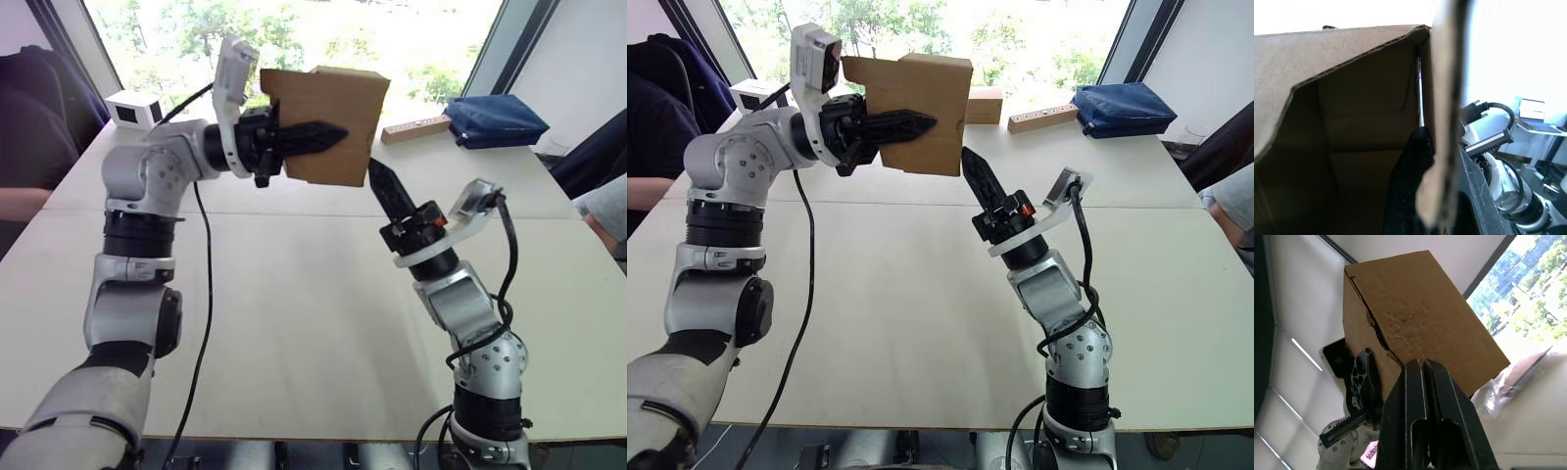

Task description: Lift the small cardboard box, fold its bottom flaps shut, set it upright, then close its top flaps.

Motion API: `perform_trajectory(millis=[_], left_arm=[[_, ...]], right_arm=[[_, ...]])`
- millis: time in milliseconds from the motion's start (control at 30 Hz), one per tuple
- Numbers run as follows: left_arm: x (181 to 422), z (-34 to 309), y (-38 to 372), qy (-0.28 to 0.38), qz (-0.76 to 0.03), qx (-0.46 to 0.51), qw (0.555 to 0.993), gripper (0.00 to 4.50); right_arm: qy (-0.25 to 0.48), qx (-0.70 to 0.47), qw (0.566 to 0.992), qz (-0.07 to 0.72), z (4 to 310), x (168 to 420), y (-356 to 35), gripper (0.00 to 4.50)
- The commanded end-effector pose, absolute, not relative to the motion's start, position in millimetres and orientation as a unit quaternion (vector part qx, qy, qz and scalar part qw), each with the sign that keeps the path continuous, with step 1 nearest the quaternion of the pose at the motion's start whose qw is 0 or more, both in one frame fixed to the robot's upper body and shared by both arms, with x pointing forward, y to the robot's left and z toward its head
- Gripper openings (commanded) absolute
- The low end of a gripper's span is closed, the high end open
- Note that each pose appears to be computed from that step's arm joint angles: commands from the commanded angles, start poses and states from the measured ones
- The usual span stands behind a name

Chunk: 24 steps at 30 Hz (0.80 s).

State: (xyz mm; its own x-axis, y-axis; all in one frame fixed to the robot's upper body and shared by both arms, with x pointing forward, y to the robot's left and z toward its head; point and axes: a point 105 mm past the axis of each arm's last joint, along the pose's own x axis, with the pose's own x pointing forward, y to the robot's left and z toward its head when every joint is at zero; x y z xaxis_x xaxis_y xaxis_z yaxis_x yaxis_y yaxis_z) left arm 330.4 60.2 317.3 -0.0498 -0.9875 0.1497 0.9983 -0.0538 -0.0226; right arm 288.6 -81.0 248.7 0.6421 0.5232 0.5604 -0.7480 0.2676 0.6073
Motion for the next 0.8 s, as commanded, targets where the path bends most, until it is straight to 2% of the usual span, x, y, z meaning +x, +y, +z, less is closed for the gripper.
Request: perform_trajectory(millis=[33,200,333,400,467,500,600,700,800], left_arm=[[320,326,54,-0.049,-0.742,-0.034,0.667,0.0],[319,321,59,-0.025,-0.747,0.0,0.665,0.0],[322,300,63,0.035,-0.719,0.163,0.675,0.0],[321,288,66,0.069,-0.714,0.279,0.639,0.0],[325,270,70,0.126,-0.687,0.4,0.594,0.0],[326,264,72,0.147,-0.677,0.427,0.581,0.0],[327,251,68,0.215,-0.64,0.496,0.546,0.0],[316,245,57,0.245,-0.641,0.507,0.522,0.0],[305,239,48,0.285,-0.641,0.495,0.513,0.0]], right_arm=[[-0.132,0.421,0.784,0.437,255,274,-79,0.06],[-0.113,0.389,0.807,0.429,243,269,-97,0.06],[-0.014,0.277,0.861,0.426,206,252,-121,0.06],[0.063,0.189,0.886,0.419,182,241,-138,0.06],[0.08,0.121,0.903,0.404,186,241,-159,0.06],[0.081,0.098,0.908,0.399,189,242,-164,0.06],[0.128,0.008,0.905,0.405,181,233,-166,0.06],[0.17,-0.051,0.889,0.423,170,218,-159,0.06],[0.181,-0.088,0.879,0.432,165,208,-152,0.06]])
